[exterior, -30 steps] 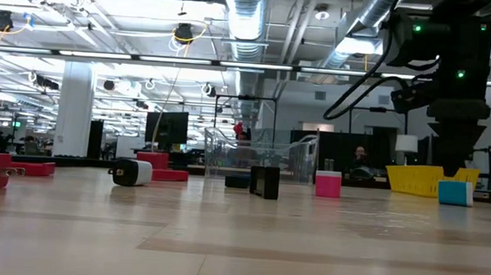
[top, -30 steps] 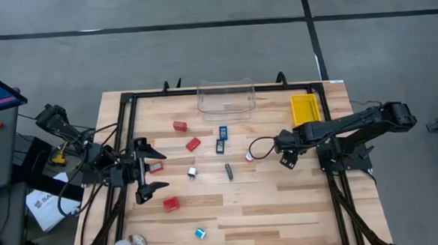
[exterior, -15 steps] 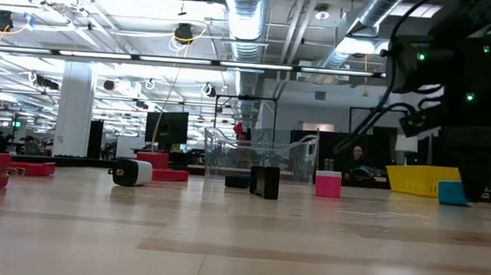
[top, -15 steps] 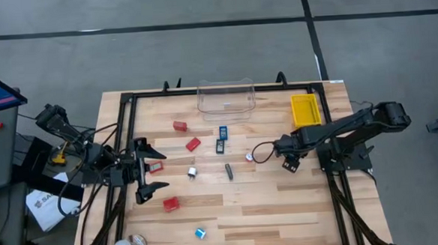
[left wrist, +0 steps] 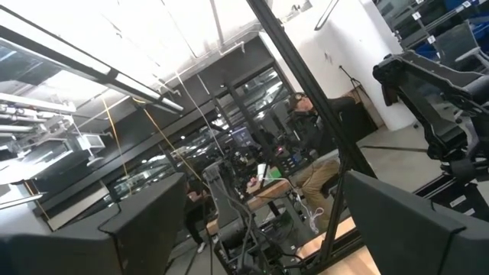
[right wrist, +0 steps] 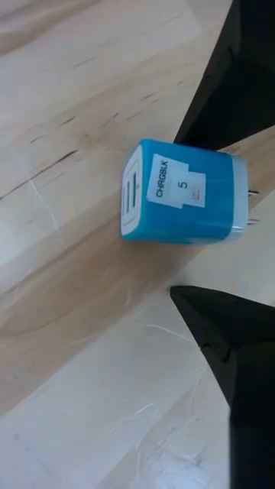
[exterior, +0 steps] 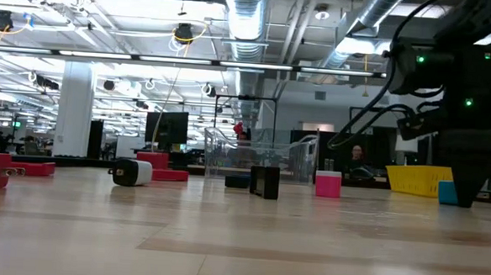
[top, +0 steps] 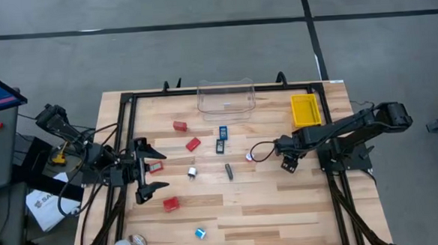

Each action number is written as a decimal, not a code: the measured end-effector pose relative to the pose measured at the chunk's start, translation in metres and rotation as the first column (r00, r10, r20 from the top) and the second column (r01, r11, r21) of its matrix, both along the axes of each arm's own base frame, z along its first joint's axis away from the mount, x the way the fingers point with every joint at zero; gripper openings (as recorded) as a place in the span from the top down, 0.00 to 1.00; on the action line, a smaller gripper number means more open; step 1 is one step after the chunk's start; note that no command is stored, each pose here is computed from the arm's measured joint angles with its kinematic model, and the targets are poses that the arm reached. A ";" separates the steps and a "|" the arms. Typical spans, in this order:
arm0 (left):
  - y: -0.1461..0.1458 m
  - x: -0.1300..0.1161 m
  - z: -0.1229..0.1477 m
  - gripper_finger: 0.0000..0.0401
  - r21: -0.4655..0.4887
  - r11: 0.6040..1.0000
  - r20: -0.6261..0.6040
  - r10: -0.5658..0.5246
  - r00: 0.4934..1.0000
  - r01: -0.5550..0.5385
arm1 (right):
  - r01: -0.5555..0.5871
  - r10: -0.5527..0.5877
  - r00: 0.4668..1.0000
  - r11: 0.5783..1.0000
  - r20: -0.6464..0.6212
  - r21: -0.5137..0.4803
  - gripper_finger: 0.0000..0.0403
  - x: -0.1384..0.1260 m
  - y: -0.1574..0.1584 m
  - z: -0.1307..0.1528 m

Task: Pick & Place Office items
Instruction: Put the top blue charger adapter into the transparent bin

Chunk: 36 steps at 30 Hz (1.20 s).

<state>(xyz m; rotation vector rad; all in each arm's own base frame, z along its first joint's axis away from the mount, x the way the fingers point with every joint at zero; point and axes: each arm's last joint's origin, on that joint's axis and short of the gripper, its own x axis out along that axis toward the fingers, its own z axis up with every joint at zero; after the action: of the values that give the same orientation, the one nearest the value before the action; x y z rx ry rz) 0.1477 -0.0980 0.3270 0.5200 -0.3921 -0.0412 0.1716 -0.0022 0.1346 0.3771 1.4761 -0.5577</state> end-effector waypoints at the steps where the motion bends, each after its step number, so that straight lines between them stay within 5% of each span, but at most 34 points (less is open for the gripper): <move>1: 0.000 0.000 0.000 0.13 0.000 1.000 0.000 0.000 1.000 0.000 | -0.002 0.002 1.000 1.000 0.000 0.001 0.29 0.000 -0.001 0.000; 13: 0.000 0.000 0.000 0.13 0.000 1.000 0.000 0.000 1.000 0.000 | 0.012 -0.012 1.000 1.000 0.003 -0.008 0.33 0.000 -0.004 0.000; 24: 0.000 0.000 0.000 0.13 -0.004 1.000 0.000 -0.002 1.000 0.002 | 0.001 -0.001 1.000 0.999 0.015 -0.050 0.66 0.002 -0.005 0.000; 36: 0.000 0.000 0.000 0.13 -0.007 1.000 -0.002 -0.003 1.000 0.003 | -0.032 0.038 0.995 0.997 0.095 -0.067 0.66 0.018 0.003 0.015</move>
<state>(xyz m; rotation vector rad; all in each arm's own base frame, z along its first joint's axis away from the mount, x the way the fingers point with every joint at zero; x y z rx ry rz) 0.1477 -0.0979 0.3269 0.5126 -0.3912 -0.0431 0.1900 0.0013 0.1499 0.3220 1.3657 -0.5509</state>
